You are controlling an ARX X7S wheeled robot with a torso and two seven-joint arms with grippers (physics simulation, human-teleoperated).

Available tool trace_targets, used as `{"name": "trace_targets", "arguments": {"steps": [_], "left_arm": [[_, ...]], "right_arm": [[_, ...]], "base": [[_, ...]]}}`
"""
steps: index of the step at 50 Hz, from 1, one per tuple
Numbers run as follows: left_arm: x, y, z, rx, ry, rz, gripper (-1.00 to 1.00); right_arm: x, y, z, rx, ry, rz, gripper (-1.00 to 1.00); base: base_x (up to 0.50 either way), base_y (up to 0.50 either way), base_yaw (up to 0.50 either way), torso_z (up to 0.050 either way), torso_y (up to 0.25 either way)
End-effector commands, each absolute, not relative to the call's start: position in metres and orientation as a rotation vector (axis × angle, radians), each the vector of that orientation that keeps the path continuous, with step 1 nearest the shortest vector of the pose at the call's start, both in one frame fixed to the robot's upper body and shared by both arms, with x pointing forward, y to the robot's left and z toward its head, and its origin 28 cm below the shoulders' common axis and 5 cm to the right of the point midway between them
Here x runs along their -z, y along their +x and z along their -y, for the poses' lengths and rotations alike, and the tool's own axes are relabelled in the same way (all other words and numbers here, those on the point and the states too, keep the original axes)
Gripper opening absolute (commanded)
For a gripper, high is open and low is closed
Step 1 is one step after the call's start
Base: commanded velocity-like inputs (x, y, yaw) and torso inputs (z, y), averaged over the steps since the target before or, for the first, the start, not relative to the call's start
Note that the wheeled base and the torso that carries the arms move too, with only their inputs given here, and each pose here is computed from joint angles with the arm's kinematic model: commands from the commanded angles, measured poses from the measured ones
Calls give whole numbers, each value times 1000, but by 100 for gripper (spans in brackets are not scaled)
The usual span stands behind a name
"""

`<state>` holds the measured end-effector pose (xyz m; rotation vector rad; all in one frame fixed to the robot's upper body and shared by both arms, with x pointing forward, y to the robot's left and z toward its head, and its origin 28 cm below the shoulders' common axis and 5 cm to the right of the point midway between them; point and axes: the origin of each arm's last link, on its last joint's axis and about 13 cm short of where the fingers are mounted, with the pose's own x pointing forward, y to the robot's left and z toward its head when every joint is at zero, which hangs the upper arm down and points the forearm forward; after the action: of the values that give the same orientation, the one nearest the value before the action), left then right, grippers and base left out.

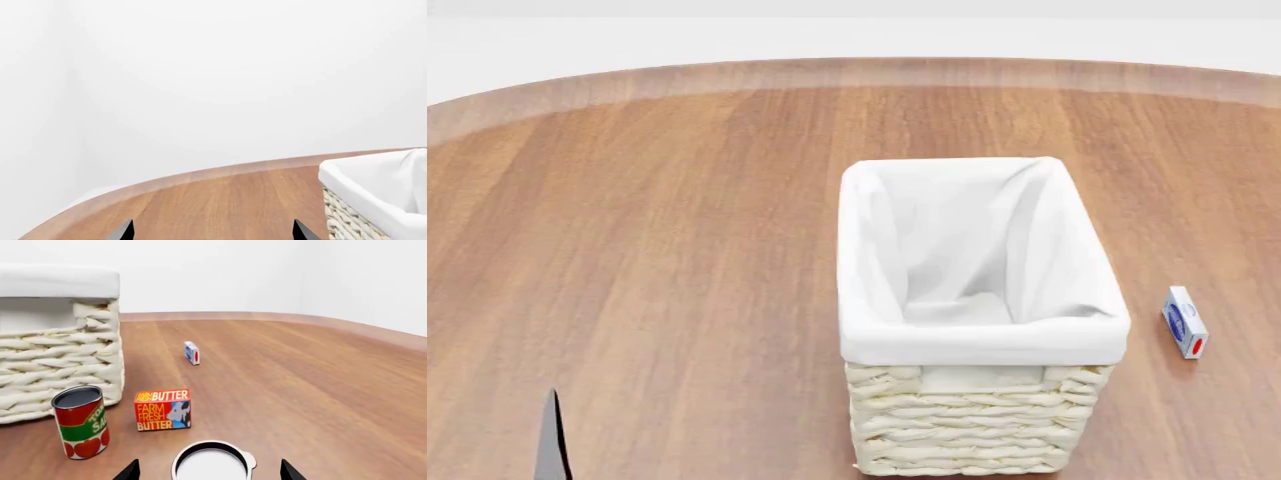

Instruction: Pick up the alphabet soup and put it in the basket.

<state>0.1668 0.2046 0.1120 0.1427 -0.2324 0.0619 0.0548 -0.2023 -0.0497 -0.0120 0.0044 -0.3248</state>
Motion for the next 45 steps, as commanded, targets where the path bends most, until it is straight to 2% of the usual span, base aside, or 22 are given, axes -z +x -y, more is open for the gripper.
{"name": "trace_targets", "arguments": {"steps": [1, 27, 45], "left_arm": [[-111, 167, -205, -63, 143, 230, 100], [-112, 167, -205, -64, 136, 229, 100], [-111, 167, -205, -63, 138, 227, 100]], "right_arm": [[53, 60, 205, 353, -16, -3, 100], [71, 89, 205, 363, 0, -14, 100], [89, 90, 205, 396, 27, -58, 100]], "base": [[0, 0, 0, 0, 0], [0, 0, 0, 0, 0], [0, 0, 0, 0, 0]]}}
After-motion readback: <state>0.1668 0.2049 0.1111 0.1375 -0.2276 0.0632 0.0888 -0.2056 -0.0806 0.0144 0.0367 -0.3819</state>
